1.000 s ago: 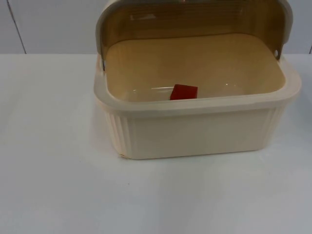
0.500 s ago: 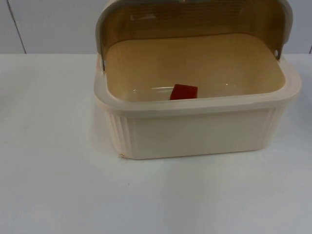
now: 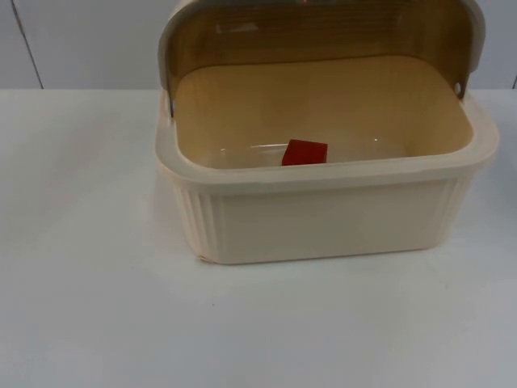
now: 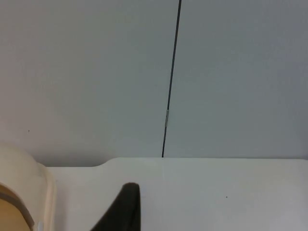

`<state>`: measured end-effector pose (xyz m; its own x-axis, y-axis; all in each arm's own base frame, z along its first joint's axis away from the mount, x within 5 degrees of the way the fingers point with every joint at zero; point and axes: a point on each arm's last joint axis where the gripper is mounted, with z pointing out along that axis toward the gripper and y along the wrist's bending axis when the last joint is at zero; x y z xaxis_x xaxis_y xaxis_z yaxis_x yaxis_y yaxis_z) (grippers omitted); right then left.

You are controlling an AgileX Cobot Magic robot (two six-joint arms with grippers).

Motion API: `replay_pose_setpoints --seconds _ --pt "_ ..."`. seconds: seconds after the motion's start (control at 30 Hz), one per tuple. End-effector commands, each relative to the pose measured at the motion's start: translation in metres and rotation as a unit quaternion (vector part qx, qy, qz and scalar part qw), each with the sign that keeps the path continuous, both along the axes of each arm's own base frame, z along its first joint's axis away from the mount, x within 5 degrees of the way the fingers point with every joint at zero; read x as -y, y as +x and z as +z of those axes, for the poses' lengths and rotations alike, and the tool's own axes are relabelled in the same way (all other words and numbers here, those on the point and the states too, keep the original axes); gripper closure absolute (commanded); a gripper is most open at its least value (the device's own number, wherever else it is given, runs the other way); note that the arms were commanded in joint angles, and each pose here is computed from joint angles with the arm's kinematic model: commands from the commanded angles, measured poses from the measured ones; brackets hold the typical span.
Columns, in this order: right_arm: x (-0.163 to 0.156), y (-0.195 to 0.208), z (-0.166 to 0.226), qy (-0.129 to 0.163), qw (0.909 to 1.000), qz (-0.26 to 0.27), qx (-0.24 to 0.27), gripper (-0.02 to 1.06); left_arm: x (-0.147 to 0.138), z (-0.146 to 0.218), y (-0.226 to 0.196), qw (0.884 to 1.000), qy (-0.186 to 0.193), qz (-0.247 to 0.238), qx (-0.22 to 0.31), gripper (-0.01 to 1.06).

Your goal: Open the box lid with the left hand, place the block into the box with the right hand, then close the box lid with the left hand.

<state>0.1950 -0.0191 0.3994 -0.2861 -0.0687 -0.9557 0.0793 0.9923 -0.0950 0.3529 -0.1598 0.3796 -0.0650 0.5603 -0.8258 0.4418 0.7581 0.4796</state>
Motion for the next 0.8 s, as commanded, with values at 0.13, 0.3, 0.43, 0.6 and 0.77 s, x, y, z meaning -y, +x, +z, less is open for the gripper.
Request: replay_pose_setpoints --seconds 0.13,0.3,0.43,0.6,0.77 --pt "0.001 -0.002 0.004 -0.008 0.9999 -0.001 0.009 0.00 0.035 -0.023 0.003 0.986 0.135 -0.086 0.036 1.05" --pt "0.001 -0.002 0.004 -0.008 0.9999 -0.001 0.009 0.00 0.060 -0.043 0.014 0.978 0.165 -0.123 0.035 1.05" --pt "0.001 -0.002 0.004 -0.008 0.9999 -0.001 0.009 0.00 0.066 -0.050 0.020 0.973 0.189 -0.128 0.013 1.05" --pt "0.001 -0.002 0.004 -0.008 0.9999 -0.001 0.009 0.00 0.078 -0.060 0.021 0.952 0.209 -0.222 -0.032 1.05" --pt "0.001 -0.002 0.004 -0.008 0.9999 -0.001 0.009 0.00 0.087 -0.064 0.030 0.952 0.168 -0.253 -0.039 1.05"
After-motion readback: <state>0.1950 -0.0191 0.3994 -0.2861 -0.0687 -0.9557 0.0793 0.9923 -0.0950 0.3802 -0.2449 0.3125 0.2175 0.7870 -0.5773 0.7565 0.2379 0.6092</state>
